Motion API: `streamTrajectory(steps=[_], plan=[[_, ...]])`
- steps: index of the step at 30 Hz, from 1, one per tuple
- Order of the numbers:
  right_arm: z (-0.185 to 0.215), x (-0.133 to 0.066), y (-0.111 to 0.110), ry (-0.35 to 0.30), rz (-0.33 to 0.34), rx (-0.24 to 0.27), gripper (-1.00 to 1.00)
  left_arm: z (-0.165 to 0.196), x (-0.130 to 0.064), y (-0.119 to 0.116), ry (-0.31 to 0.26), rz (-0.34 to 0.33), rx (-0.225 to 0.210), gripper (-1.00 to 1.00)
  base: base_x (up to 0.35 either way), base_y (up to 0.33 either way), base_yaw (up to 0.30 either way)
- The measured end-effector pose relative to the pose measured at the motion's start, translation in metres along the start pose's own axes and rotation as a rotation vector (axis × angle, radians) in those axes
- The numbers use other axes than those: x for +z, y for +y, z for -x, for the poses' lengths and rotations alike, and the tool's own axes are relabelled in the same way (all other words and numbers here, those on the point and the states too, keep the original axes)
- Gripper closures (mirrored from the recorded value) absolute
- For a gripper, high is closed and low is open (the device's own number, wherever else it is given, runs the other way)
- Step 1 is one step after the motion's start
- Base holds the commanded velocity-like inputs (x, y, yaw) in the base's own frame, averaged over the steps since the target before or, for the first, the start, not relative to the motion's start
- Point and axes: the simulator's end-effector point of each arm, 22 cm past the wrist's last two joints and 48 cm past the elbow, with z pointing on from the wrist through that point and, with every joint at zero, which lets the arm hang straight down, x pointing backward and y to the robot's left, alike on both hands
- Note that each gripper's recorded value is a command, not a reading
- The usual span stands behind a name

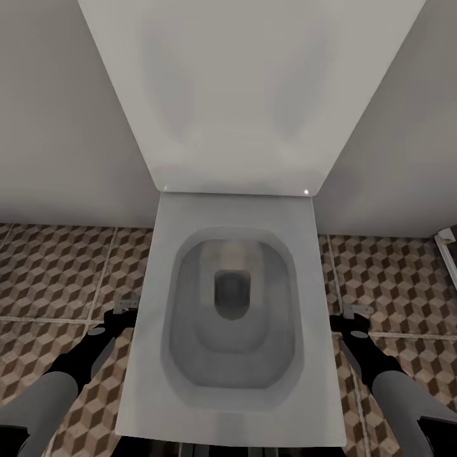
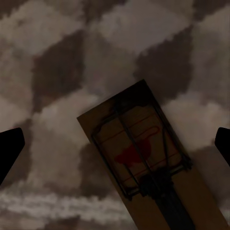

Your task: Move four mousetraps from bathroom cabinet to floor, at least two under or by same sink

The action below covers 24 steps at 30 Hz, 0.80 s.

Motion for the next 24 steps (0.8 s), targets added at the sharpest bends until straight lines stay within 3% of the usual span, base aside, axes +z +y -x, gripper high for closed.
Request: streamTrajectory(steps=[19,24], plan=[[-0.011,0.000,0.002,0.018,0.005,-0.001,1.00,0.000,0.000,0.000,0.000,0.000,0.000,-1.00,0.000,0.000,0.000],[-0.022,0.000,0.003,0.041,0.011,0.026,1.00,0.000,0.000,0.000,0.000,0.000,0.000,-1.00,0.000,0.000,0.000]])
